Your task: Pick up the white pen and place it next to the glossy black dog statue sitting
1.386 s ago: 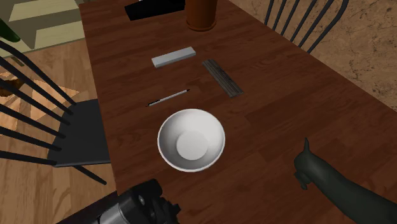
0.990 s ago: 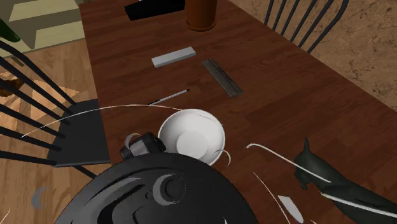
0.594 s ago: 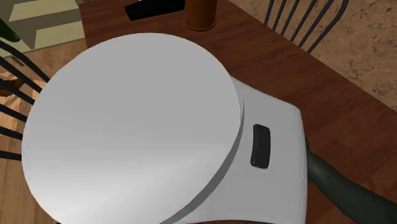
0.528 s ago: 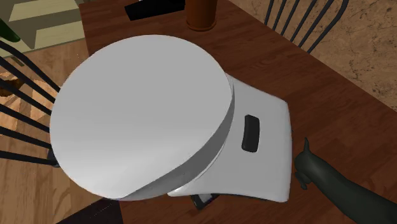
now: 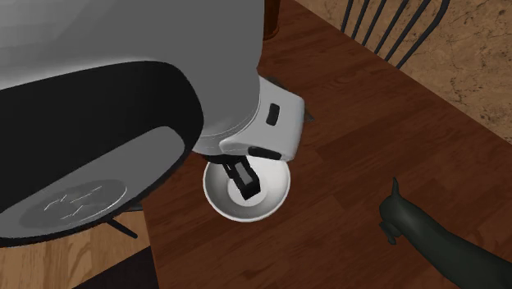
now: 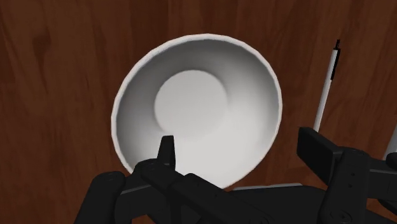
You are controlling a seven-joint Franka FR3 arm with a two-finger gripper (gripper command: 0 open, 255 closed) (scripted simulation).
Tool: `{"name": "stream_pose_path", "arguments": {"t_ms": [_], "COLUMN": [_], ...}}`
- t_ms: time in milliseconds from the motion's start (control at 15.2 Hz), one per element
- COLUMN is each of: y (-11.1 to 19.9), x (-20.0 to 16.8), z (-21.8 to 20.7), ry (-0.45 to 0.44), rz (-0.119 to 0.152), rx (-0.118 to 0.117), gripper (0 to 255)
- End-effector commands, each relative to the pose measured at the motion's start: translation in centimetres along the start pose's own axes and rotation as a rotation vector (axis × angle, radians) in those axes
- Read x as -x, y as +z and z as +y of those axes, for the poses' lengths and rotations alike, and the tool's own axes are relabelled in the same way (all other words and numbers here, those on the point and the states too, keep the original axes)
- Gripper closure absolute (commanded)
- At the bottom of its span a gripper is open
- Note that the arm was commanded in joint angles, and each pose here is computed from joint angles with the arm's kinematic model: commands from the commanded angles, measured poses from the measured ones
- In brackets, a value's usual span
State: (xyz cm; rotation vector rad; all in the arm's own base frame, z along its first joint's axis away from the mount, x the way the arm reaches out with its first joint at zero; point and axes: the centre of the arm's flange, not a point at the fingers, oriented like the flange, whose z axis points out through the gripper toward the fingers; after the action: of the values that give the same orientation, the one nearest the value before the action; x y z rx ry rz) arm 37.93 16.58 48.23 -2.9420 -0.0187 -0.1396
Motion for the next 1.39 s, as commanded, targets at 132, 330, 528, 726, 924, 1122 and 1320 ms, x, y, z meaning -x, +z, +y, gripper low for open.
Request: {"name": "stream_pose_path", "arguments": {"t_ms": [132, 330, 528, 726, 924, 1122, 1320], "y": [3.4, 5.9, 8.3, 10.8, 13.2, 15.0, 16.6], "x": [-1.5, -2.6, -3.7, -4.8, -6.0, -6.9, -6.9], "z": [-3.8, -6.5, -9.3, -12.0, -14.8, -17.0, -17.1], "ry": [0.015, 0.025, 0.036, 0.046, 0.056, 0.064, 0.064], "rz": [-0.003, -0.006, -0.009, -0.012, -0.015, -0.018, -0.018], "rx": [-0.017, -0.029, -0.040, -0.052, -0.064, -0.073, -0.073], "gripper": [0, 0, 0, 0, 0, 0, 0]}}
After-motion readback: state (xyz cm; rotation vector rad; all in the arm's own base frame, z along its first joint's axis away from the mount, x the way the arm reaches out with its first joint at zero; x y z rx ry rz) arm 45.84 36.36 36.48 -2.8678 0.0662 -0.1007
